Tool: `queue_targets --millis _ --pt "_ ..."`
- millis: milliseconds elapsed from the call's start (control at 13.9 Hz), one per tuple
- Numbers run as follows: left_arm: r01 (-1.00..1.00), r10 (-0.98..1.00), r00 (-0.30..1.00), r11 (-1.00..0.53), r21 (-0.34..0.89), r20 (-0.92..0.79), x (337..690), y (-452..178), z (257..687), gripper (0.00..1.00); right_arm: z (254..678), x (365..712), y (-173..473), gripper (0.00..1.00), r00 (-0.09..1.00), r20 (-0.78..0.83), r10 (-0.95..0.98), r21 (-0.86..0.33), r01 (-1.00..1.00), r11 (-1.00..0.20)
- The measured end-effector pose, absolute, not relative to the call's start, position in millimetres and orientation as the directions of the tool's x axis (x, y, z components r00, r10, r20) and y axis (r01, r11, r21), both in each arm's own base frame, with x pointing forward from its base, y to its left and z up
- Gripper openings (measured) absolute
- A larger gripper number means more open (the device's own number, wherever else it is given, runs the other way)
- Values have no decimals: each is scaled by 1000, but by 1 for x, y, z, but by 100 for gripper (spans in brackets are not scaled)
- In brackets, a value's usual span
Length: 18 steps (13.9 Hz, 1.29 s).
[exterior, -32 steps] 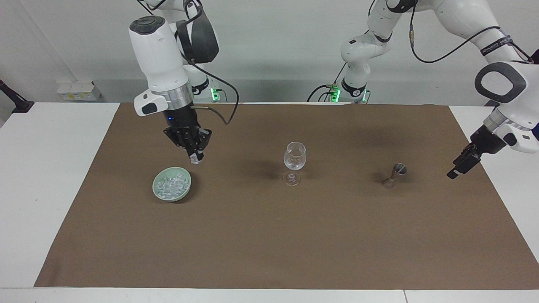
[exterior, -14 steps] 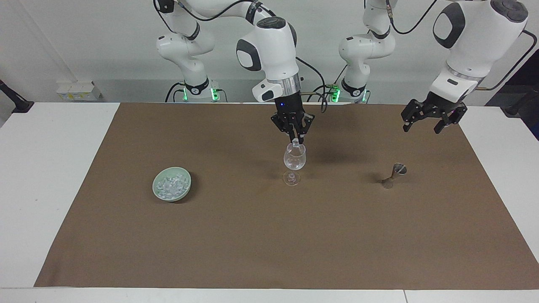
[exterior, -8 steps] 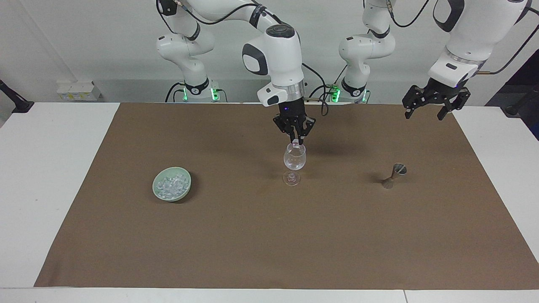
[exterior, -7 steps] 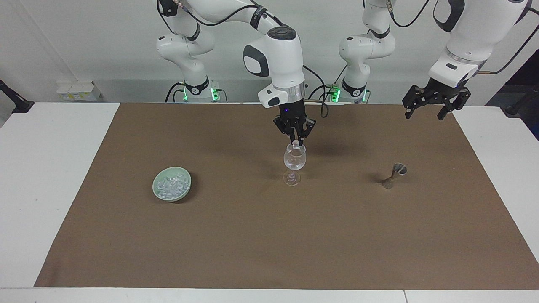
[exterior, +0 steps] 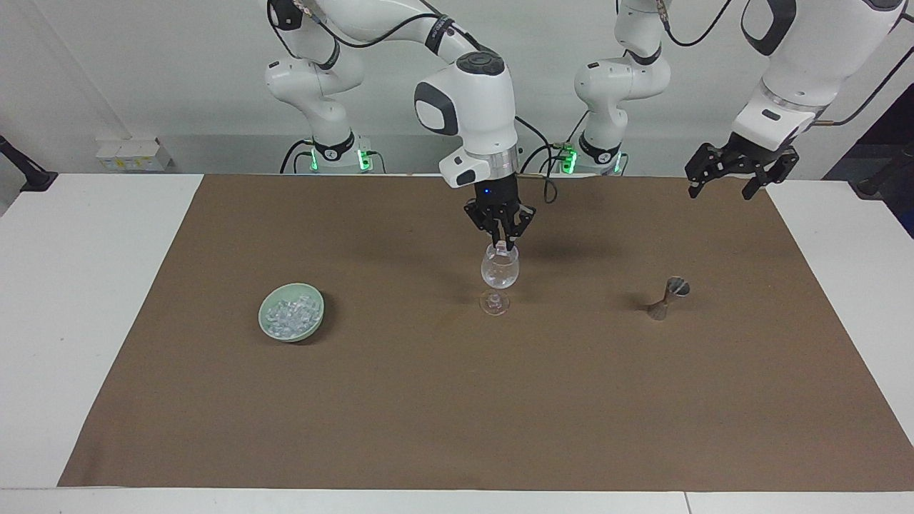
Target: Pour wine and add ice with both arms
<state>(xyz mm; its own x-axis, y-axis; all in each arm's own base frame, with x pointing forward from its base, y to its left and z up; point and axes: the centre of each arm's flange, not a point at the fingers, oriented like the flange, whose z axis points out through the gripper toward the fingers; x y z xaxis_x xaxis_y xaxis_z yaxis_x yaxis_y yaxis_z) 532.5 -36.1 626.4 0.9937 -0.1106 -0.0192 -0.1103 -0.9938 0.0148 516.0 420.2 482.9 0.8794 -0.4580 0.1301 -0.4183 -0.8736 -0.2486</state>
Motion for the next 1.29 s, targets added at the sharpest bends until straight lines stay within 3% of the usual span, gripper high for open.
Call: queue_targets --millis 143,574,932,1147,1291 --pt "-111 -112 994 -993 30 -14 529 -38 631 100 483 516 420 33 879 130 -458 -249 -418 -874" --pt "-93 -94 995 -995 32 -20 528 -28 632 100 484 517 418 32 881 153 -448 -230 -409 -883" --pt "-87 -87 996 -996 33 -11 526 -25 636 100 545 521 403 32 868 182 -463 -217 -424 -880" --pt "-87 -87 996 -996 33 -10 526 -26 637 100 578 515 364 33 892 212 -400 -138 -378 -915" --pt "-87 -87 996 -996 34 -10 526 -26 637 100 599 516 323 53 898 231 -374 -90 -363 -928"
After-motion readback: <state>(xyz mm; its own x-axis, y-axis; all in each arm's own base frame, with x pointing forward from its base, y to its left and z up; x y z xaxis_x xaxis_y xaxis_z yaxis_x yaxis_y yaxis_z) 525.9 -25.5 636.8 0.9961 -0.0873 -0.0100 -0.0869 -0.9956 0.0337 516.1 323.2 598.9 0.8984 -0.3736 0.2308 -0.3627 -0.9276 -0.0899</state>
